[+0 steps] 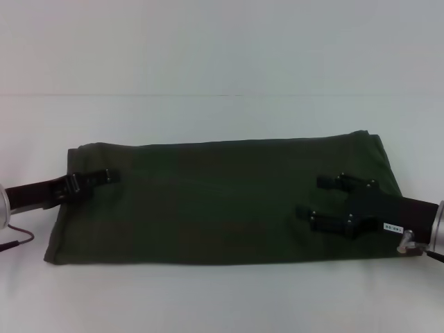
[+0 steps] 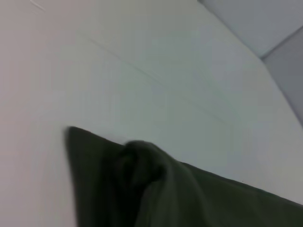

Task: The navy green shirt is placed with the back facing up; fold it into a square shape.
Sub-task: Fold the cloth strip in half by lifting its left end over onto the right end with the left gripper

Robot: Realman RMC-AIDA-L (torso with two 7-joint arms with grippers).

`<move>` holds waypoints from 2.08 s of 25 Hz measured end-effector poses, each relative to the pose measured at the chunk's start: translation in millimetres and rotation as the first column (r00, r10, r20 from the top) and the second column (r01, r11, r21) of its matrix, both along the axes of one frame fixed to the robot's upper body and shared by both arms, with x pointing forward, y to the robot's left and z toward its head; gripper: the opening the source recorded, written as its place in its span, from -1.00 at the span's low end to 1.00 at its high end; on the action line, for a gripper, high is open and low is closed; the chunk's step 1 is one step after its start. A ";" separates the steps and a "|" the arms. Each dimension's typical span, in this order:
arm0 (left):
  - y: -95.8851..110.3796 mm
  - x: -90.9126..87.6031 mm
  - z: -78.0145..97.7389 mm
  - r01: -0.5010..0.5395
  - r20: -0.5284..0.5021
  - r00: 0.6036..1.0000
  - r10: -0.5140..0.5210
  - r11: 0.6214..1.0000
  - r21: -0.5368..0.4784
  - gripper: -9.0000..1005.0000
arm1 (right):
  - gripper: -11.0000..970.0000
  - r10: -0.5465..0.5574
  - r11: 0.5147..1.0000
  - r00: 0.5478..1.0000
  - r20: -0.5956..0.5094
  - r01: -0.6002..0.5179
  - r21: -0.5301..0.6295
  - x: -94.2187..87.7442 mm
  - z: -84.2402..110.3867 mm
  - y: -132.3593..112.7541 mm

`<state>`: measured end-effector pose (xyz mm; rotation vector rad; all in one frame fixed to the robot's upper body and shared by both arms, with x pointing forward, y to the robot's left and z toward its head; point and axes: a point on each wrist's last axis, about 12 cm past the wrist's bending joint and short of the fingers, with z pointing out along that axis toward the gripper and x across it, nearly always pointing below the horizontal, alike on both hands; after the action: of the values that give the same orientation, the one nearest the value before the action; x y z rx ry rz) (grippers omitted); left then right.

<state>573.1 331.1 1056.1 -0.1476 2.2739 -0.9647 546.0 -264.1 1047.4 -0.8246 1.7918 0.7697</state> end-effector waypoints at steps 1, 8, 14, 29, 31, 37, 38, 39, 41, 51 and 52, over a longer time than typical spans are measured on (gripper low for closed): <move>2.0 1.4 -1.7 -0.023 -0.001 1.000 0.023 1.000 0.018 0.81 | 0.79 -0.004 1.000 1.000 -0.002 0.004 -0.001 0.0 -0.3 -0.6; 8.5 6.5 -6.1 -0.103 0.004 0.995 0.103 0.992 0.070 0.81 | 0.79 -0.007 1.000 1.000 -0.002 0.007 -0.005 0.4 -0.6 -0.8; 12.3 10.1 -0.1 -0.104 0.023 0.994 0.102 0.991 0.081 0.81 | 0.79 -0.009 1.000 1.000 0.008 0.009 -0.011 2.0 0.6 -1.2; 46.5 -2.0 34.9 0.070 -0.070 0.996 -0.061 0.987 0.147 0.81 | 0.79 0.040 0.996 0.998 0.052 -0.036 -0.081 10.6 8.4 1.2; 46.4 -1.8 33.0 0.060 -0.103 0.994 -0.045 0.987 0.150 0.81 | 0.79 0.041 0.996 0.998 0.052 -0.037 -0.082 10.6 8.3 1.6; 43.1 0.5 26.4 0.017 -0.109 0.994 0.000 0.987 0.157 0.81 | 0.79 0.046 0.995 0.998 0.052 -0.041 -0.091 11.3 7.8 2.6; 43.2 1.0 25.4 0.008 -0.111 0.994 0.010 0.988 0.157 0.81 | 0.79 0.043 0.995 0.998 0.052 -0.038 -0.094 11.5 7.6 2.3; 43.2 1.3 24.9 0.003 -0.113 0.994 0.015 0.988 0.157 0.81 | 0.79 0.041 0.995 0.998 0.052 -0.036 -0.096 11.7 7.4 2.1; 43.9 1.9 24.0 -0.009 -0.113 0.993 0.028 0.987 0.161 0.81 | 0.79 0.039 0.995 0.998 0.051 -0.034 -0.098 11.7 7.1 1.8; 44.1 3.0 17.9 -0.046 -0.099 0.993 0.066 0.980 0.191 0.81 | 0.79 0.034 0.995 0.998 0.049 -0.029 -0.100 11.4 6.1 1.7; 44.1 3.0 17.9 -0.046 -0.099 0.993 0.066 0.980 0.191 0.81 | 0.79 0.034 0.995 0.998 0.049 -0.029 -0.099 11.4 6.1 1.7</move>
<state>576.2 375.3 1074.0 -0.1829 2.4302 -0.7226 557.4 -262.5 1053.4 -0.9312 1.7868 0.6788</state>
